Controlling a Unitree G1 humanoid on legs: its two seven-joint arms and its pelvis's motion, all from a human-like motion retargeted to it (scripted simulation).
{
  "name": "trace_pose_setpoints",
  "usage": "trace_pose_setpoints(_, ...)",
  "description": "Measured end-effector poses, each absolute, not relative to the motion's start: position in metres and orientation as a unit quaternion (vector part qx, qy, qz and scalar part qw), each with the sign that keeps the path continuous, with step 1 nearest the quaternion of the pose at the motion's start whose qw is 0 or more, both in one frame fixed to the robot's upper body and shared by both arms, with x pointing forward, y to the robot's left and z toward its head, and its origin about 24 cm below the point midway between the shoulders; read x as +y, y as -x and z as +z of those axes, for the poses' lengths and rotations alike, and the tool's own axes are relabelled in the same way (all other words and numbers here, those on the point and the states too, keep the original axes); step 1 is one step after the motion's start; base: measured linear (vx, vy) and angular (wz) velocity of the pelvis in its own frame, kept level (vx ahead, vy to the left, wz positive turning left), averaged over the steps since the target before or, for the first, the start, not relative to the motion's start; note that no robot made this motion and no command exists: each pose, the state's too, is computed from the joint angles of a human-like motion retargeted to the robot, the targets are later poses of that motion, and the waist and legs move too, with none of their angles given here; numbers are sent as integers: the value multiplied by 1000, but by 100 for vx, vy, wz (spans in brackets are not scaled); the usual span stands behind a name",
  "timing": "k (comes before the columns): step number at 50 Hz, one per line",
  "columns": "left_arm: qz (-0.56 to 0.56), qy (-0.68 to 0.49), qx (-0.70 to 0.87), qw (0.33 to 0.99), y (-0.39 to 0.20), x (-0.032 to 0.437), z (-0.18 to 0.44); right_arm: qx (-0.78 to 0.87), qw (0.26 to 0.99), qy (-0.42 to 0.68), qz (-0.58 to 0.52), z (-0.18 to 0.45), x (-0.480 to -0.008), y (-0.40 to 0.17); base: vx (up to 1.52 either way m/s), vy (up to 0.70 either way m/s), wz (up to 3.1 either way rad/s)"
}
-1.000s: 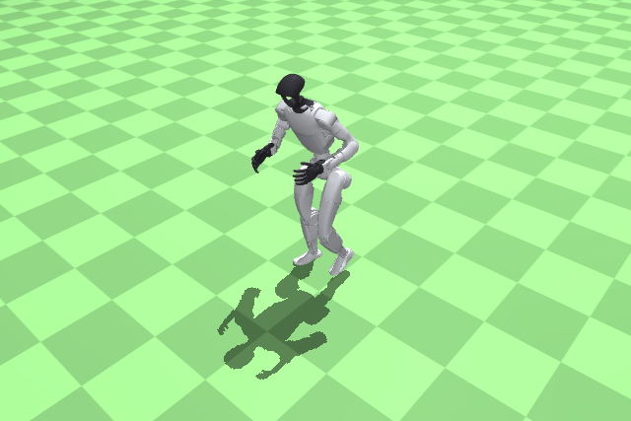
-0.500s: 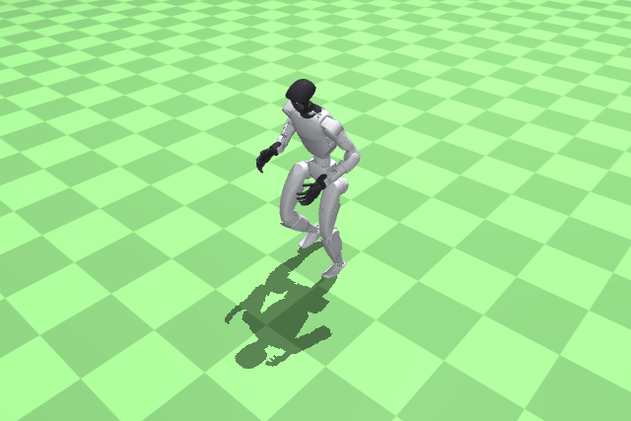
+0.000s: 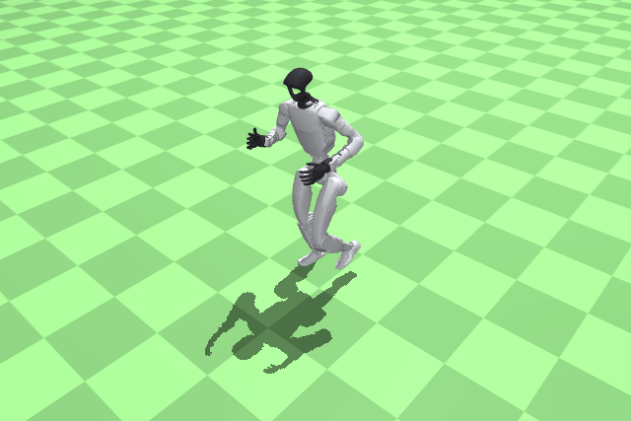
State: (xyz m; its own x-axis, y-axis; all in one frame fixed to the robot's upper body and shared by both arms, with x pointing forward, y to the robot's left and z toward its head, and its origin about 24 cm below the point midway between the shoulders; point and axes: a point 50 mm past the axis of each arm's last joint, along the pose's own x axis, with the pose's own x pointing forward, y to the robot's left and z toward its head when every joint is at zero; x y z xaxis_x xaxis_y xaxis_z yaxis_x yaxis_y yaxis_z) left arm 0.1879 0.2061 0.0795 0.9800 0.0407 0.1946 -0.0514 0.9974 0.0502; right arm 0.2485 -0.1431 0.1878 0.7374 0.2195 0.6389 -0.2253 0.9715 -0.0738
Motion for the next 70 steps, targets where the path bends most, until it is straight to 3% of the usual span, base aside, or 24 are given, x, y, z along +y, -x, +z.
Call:
trace_pose_setpoints(3, 36, -40, -33, 998, -151, 229, 75, -490, 866, -61, 74, 246, -139, -231, 16, -1, -38)
trace_pose_setpoints(8, 24, -31, -42, 998, -137, 232, 95, -526, 827, -176, 92, 254, -145, -189, 15, 10, -10)
trace_pose_setpoints(15, 45, 88, -190, 977, -190, 207, 113, -348, 919, -41, 181, 182, -135, -196, -7, 15, 42)
trace_pose_setpoints(20, -21, 149, -434, 888, -257, 144, 231, -98, 988, 74, 94, 70, -166, -181, -14, 10, 109)
trace_pose_setpoints(23, -58, 192, -570, 797, -241, 135, 300, -35, 994, 66, 86, 62, -194, -145, 1, 1, 79)
trace_pose_setpoints(25, -44, 217, -622, 751, -221, 147, 311, -30, 987, 94, 125, 75, -206, -132, 12, -5, 51)
trace_pose_setpoints(30, -64, 227, -596, 768, -204, 160, 286, 18, 989, 62, 133, 69, -214, -127, 10, -11, 30)
trace_pose_setpoints(37, -78, 103, -336, 933, -219, 164, 180, -38, 998, 46, 28, 51, -200, -201, -12, -9, -18)
trace_pose_setpoints(40, -1, 68, -114, 991, -202, 189, 91, -214, 977, 10, -3, 125, -173, -253, -14, -4, -126)
trace_pose_setpoints(42, 45, 79, 6, 996, -172, 209, 49, -349, 937, -10, 27, 195, -152, -268, -6, -4, -129)
trace_pose_setpoints(45, 57, 50, 62, 995, -140, 228, 43, -496, 864, -61, 56, 266, -130, -251, 8, -5, -46)
trace_pose_setpoints(49, 14, -26, -11, 1000, -140, 227, 76, -533, 815, -143, 176, 276, -109, -214, 17, 3, -9)
trace_pose_setpoints(55, 18, 56, -95, 994, -169, 202, 88, -421, 842, -151, 301, 227, -101, -193, 5, 10, -68)
trace_pose_setpoints(57, 23, 140, -142, 980, -204, 182, 102, -371, 878, -106, 283, 201, -106, -197, -13, 10, 18)
trace_pose_setpoints(58, 17, 124, -211, 969, -226, 168, 122, -351, 900, -46, 254, 184, -108, -202, -15, 8, 63)
trace_pose_setpoints(62, -11, 145, -449, 881, -270, 132, 247, -187, 971, 69, 134, 103, -150, -201, -10, 3, 122)
trace_pose_setpoints(65, -44, 169, -593, 786, -249, 122, 326, -68, 996, 28, 54, 65, -188, -165, 8, -3, 73)
trace_pose_setpoints(68, -34, 202, -657, 726, -223, 132, 341, -29, 993, 91, 64, 67, -214, -136, 25, -8, 7)
trace_pose_setpoints(70, 18, 205, -634, 746, -224, 139, 332, 5, 999, -31, 36, 71, -225, -127, 24, -12, 16)
